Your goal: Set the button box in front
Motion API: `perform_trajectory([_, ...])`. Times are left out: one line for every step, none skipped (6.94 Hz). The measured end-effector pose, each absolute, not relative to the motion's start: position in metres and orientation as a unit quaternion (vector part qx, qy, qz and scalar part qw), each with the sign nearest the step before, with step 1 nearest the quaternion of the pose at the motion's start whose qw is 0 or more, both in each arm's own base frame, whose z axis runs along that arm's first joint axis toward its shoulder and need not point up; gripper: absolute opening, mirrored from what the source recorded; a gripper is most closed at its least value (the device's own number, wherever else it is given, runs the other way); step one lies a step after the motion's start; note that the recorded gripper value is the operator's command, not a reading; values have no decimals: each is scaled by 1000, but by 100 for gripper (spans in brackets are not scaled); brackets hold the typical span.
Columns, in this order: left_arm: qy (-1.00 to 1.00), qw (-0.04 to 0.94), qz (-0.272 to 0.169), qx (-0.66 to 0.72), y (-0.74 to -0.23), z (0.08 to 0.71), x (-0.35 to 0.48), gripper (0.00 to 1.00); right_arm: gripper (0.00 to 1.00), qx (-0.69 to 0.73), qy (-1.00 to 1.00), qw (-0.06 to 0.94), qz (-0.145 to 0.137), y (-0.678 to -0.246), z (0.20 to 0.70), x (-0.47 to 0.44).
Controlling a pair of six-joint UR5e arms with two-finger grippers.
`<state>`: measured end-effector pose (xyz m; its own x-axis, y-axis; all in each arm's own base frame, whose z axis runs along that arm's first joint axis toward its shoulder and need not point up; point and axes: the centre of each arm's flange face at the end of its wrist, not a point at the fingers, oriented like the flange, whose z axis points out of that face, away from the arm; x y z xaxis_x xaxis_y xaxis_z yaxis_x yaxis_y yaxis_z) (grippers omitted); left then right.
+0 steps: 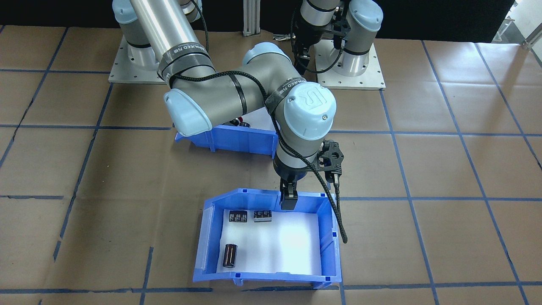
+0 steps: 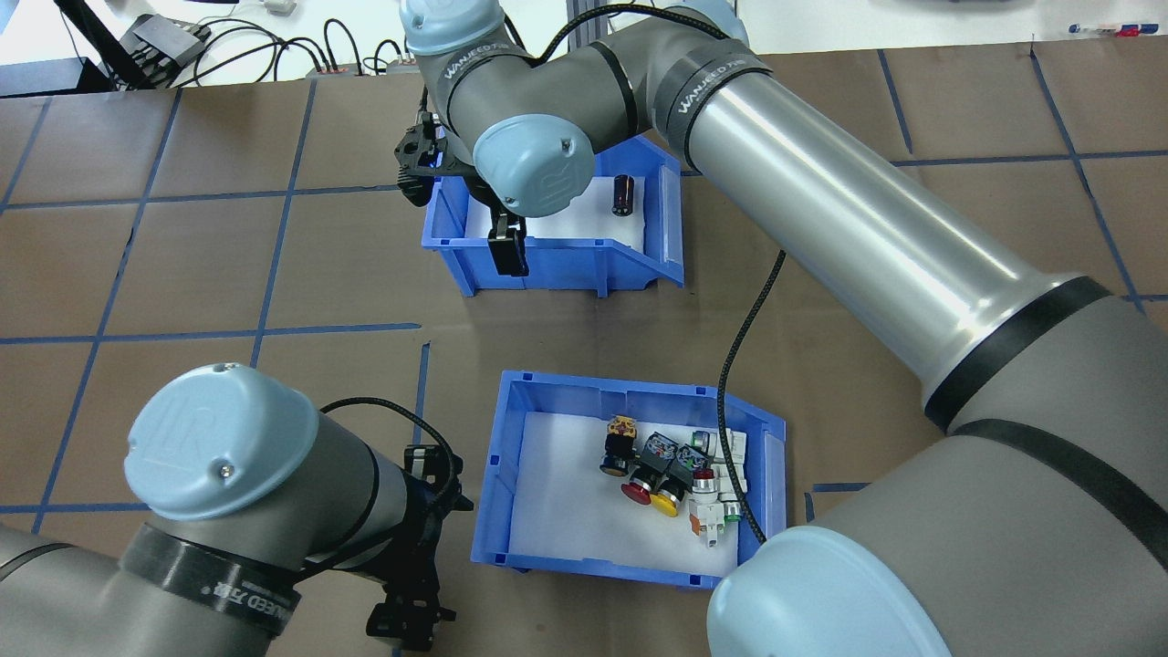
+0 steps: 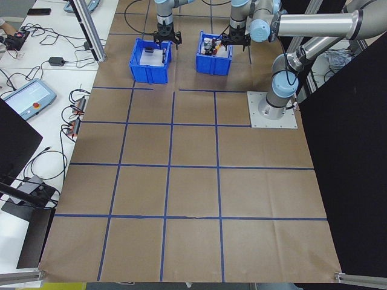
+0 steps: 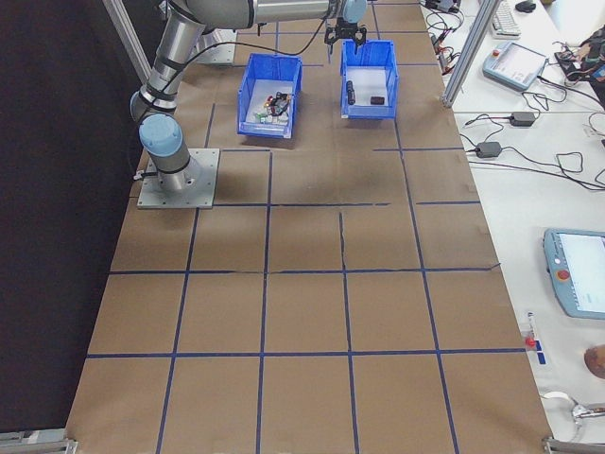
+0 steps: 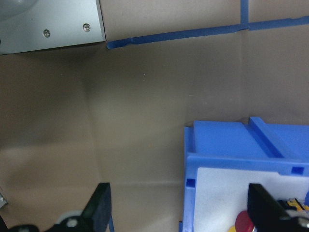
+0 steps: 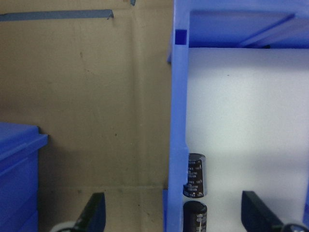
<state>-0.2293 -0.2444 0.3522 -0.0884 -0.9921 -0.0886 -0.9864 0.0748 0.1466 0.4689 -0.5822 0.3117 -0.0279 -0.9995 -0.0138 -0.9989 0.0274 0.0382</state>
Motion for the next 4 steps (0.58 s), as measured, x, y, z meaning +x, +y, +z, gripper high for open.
perform_trajectory([-731, 16, -82, 677, -247, 344, -244, 99, 100, 696, -718, 9, -23, -582, 294, 474])
perform_trajectory([-730, 18, -79, 679, -251, 336, -255, 99, 100, 696, -718, 9, -25, -583, 277, 476])
perform_trajectory([-728, 25, -76, 681, -257, 330, -264, 99, 100, 696, -718, 12, -17, -582, 263, 476])
perform_trajectory([-727, 30, -74, 682, -260, 323, -274, 99, 100, 696, -717, 18, 0, -583, 256, 475])
